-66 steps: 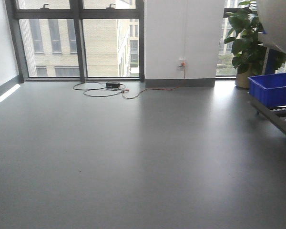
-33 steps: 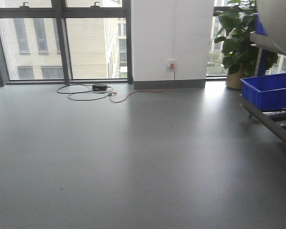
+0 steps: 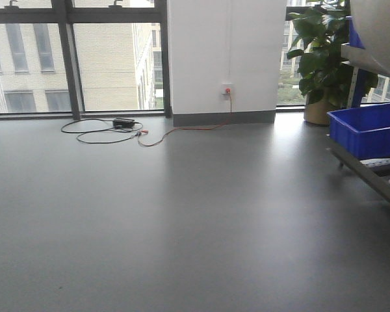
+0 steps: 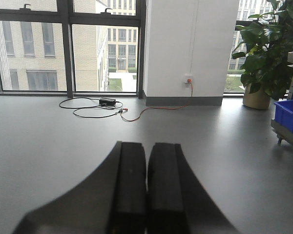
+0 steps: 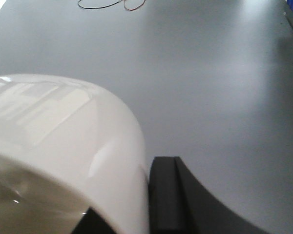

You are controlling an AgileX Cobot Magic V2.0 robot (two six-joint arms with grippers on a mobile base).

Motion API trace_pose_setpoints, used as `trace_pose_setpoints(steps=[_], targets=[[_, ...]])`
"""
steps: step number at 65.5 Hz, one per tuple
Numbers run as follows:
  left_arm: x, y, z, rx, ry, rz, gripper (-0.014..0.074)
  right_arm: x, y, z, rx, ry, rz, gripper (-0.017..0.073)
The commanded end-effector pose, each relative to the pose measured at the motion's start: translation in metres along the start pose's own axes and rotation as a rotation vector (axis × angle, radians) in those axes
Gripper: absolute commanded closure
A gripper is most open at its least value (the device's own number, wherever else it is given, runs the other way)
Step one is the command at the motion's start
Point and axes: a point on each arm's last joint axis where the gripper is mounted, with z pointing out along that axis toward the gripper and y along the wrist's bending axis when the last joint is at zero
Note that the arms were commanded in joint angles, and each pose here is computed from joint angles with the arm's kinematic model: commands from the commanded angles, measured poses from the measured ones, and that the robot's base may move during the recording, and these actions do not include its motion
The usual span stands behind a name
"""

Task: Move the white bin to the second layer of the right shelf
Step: 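Drive toward the windows with the bin held in the right gripper, then turn toward the roller shelf rack and approach its blue bins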

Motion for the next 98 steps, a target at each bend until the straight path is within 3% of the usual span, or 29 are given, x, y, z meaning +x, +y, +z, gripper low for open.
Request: trace_pose_setpoints(steps=[1, 98], targets=[[0.0045, 0.0005, 0.0008, 0.002, -0.052, -0.019, 0.0509, -0.016, 0.0019, -0.0041, -0.009, -0.113, 0.003, 0.0504], [0.0045, 0.0005, 0.0008, 0.002, -0.052, -0.019, 0.0509, -0.016, 0.0019, -0.0041, -0.009, -0.113, 0.003, 0.0504]])
